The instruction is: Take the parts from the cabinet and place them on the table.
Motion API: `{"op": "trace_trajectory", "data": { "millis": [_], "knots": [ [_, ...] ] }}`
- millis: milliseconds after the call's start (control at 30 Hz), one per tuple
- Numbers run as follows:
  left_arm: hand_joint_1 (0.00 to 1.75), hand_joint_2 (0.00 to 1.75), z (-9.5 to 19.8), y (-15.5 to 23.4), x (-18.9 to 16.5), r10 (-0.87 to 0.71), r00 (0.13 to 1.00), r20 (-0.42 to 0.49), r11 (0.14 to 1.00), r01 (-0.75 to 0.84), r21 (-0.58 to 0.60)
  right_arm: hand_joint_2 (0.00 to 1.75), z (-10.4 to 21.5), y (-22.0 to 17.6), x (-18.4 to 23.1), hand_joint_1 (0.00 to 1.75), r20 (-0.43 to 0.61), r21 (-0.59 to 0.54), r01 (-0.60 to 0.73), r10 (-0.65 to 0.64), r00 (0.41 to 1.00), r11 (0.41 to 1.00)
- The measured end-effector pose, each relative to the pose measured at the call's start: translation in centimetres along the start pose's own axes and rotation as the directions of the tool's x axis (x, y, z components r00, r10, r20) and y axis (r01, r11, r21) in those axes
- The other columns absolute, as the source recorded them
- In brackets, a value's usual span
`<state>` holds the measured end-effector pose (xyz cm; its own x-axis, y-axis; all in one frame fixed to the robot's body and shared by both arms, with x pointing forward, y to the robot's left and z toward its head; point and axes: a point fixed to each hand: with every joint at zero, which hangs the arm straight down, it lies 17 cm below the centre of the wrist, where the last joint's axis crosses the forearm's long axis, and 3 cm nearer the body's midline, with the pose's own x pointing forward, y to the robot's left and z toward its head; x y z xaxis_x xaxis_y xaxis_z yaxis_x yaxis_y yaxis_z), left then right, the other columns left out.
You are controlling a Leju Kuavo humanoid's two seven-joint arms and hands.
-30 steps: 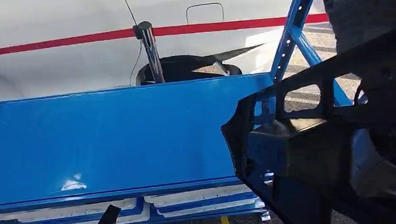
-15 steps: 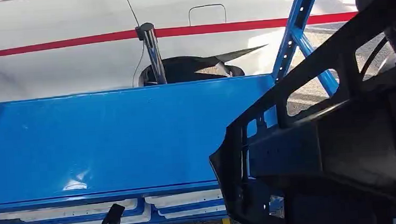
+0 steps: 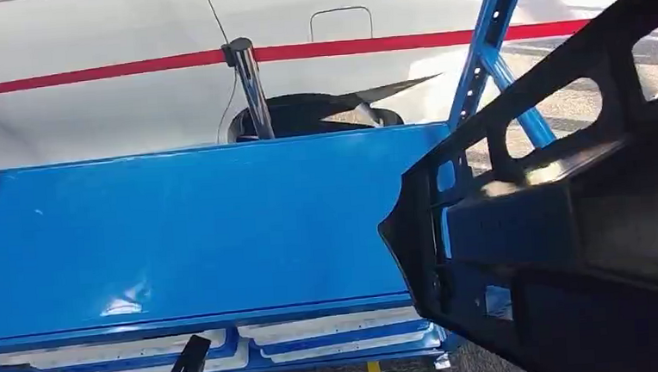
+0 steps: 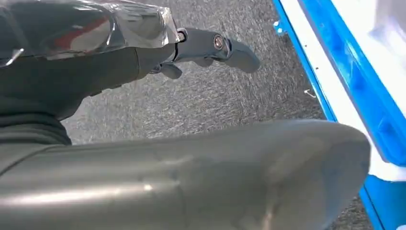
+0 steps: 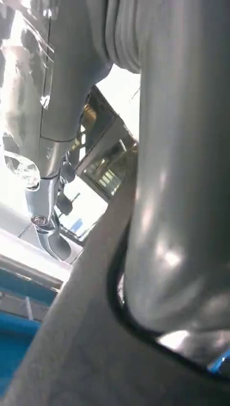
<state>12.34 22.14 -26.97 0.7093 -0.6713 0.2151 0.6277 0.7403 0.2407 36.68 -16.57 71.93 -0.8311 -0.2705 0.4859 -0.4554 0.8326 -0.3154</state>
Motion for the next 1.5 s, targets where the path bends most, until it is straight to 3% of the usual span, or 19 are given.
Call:
{"op": "trace_trajectory", "data": {
  "millis": [1500],
  "knots": [
    [0.0, 0.0, -0.2, 1.7, -3.0, 0.078, 0.995, -0.068, 0.996, -0.075, 0.045, 0.0, 6.5, -3.4, -2.4, 0.0, -0.003, -0.168, 0.057, -0.059, 0.998, 0.984]
  ]
}}
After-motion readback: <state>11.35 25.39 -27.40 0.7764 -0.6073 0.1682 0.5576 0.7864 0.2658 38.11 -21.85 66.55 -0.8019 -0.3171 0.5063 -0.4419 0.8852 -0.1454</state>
